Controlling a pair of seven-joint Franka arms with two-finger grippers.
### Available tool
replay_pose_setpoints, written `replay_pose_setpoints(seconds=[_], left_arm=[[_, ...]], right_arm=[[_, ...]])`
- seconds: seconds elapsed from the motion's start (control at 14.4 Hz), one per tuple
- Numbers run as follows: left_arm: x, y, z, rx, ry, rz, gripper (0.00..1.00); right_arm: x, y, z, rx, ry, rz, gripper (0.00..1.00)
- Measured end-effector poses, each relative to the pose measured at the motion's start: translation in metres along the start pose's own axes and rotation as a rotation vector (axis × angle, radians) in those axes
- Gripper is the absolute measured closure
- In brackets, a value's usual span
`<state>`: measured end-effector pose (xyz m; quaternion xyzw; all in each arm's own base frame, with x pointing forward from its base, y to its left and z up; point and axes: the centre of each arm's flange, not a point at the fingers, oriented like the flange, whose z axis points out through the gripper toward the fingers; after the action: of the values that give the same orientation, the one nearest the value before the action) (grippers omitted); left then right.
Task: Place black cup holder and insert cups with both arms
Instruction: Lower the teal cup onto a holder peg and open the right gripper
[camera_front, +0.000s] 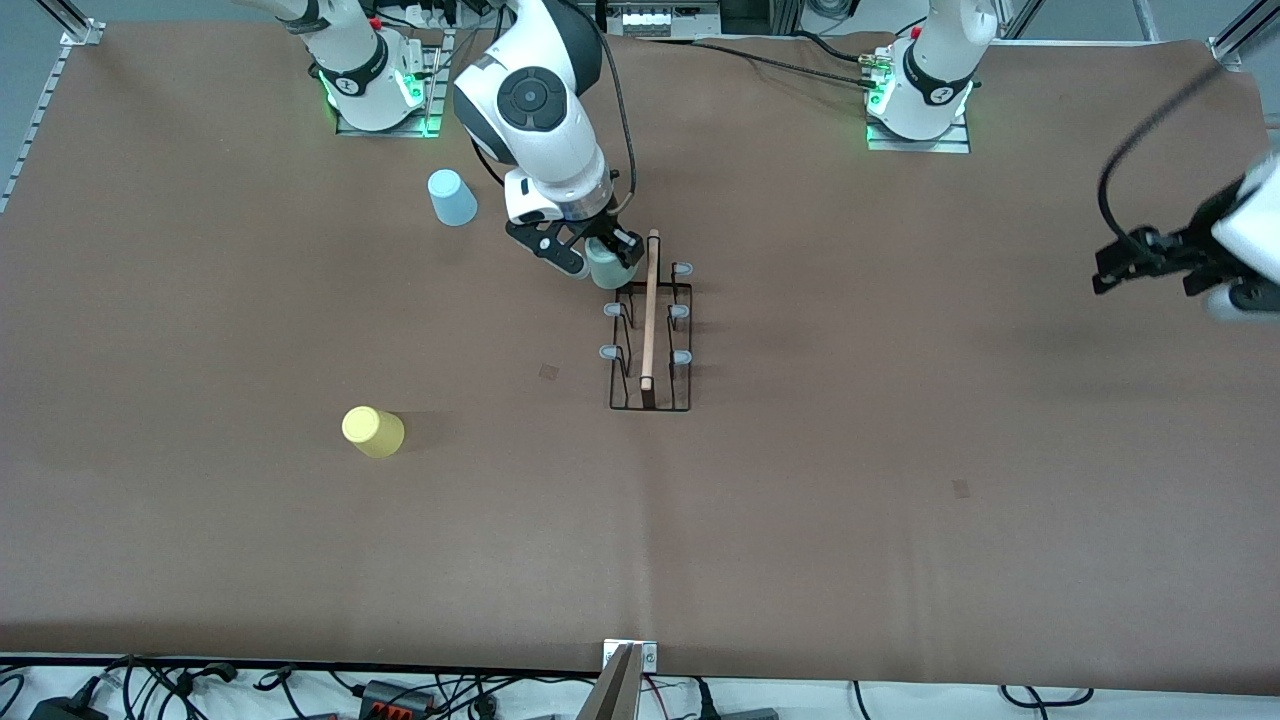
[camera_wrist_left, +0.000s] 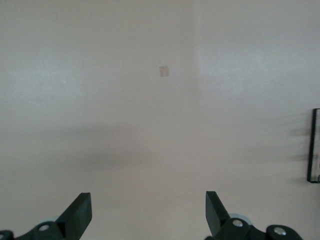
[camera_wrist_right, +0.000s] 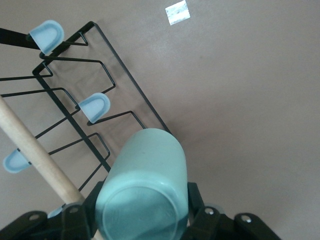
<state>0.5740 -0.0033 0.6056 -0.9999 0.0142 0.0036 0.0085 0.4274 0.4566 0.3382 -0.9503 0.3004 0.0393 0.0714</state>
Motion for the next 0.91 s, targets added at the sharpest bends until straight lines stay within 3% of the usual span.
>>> replay_pose_setpoints(seconds=[0.07,0.28,0.49,0.63,0.91], left_arm=[[-0.006,0.001,-0.001,0.0,-0.001,0.003,0.0],[-0.013,-0.002,0.006,-0.001,-0.015,0.002,0.0],[-0.015,0.004,0.006,-0.002,-0.029,0.012,0.0],[-0.017,0.005,0.003,-0.002,-0.028,0.014,0.0],[-0.019,0.007,0.001,-0.002,-0.026,0.019,0.0]], right_arm=[[0.001,-0.001,0.004,0.002,-0.001,0.001,0.27],[0.001,-0.002,0.003,0.012,0.002,-0.002,0.01],[0.015,-0.004,-0.017,0.028,0.024,-0.028,0.0],[0.056,0.01,-0.05,-0.006,0.043,-0.11,0.0],[0.202,0.095,-0.116,-0.106,0.041,-0.317,0.0]])
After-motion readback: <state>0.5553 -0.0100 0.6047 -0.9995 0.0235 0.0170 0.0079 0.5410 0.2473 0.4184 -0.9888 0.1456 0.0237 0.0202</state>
